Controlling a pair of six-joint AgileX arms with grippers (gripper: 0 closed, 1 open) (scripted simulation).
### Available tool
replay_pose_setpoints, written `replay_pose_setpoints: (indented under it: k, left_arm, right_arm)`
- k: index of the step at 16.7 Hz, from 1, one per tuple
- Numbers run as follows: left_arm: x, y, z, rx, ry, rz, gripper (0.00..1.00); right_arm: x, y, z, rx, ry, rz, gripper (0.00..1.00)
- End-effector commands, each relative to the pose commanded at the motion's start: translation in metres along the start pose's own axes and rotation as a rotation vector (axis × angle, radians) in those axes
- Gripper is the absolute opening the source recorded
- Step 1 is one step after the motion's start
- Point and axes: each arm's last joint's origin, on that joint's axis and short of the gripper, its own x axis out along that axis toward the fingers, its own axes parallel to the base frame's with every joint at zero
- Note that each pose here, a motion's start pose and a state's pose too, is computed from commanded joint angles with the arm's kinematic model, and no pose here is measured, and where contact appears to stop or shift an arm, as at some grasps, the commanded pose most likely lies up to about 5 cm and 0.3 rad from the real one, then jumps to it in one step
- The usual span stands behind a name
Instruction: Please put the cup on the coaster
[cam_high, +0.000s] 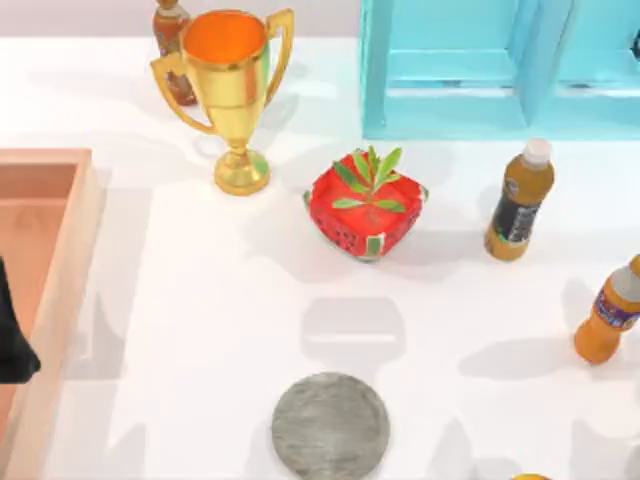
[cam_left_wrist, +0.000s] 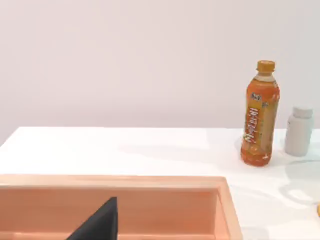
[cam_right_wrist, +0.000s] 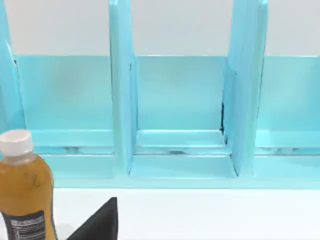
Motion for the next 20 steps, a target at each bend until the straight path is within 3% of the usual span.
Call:
replay_pose_setpoints:
  k: [5, 8, 11, 15, 20]
  left_arm:
    - [0.0, 0.0, 0.0, 0.0, 0.0, 0.0, 1.0]
    - [0.0, 0.0, 0.0, 0.0, 0.0, 0.0, 1.0]
    - [0.0, 0.0, 0.0, 0.0, 0.0, 0.0, 1.0]
    - [0.0, 0.0, 0.0, 0.0, 0.0, 0.0, 1.0]
    - [0.0, 0.0, 0.0, 0.0, 0.0, 0.0, 1.0]
  right_arm:
    - [0.001, -0.001, 0.006, -0.057, 0.067, -0.01, 1.0]
    - [0.006, -0.002, 0.021, -0.201, 0.232, -0.004, 1.0]
    - [0.022, -0.003, 0.042, -0.422, 0.469, 0.067, 1.0]
    - [0.067, -0.005, 0.065, -0.742, 0.822, 0.307, 1.0]
    - [0.135, -0.014, 0.08, -0.989, 1.116, 0.68, 1.0]
